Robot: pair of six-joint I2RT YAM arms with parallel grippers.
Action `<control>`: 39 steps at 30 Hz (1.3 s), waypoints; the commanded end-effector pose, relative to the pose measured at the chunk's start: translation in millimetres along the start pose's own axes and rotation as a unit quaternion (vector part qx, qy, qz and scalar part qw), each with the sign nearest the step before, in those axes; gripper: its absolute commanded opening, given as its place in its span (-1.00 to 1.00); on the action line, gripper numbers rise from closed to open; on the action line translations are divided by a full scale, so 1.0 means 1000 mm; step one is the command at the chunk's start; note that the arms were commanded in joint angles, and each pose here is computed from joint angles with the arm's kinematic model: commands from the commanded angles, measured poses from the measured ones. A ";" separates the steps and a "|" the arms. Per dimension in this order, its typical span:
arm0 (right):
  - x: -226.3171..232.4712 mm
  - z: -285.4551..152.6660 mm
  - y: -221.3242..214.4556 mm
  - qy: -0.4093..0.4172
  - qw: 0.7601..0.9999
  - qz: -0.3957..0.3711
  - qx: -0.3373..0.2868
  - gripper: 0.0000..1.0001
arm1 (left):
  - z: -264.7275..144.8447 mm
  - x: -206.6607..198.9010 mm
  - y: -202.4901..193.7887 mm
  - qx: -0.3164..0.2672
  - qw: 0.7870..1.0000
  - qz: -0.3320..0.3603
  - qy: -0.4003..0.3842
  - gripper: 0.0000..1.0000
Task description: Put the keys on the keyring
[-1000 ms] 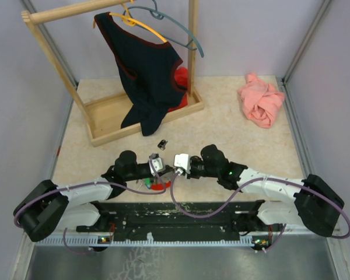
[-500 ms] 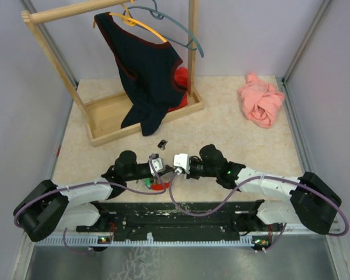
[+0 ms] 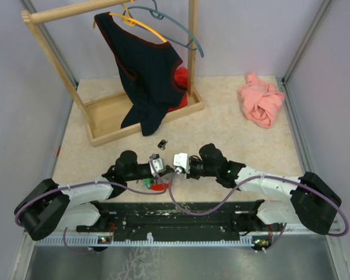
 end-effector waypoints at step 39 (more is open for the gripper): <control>0.001 -0.004 0.020 -0.011 0.999 -0.035 -0.017 -1.00 | 0.002 0.016 0.008 0.010 0.998 -0.034 0.052 -0.99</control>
Point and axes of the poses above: each gripper's point midway between its finger pads, its own z axis out along the fingers, its own x axis along the line the jaws close on, y = z × x, the point moved 7 cm from there along -z, back along the fingers, and after that the axes turned 13 degrees about z, right-handed, at the moved point
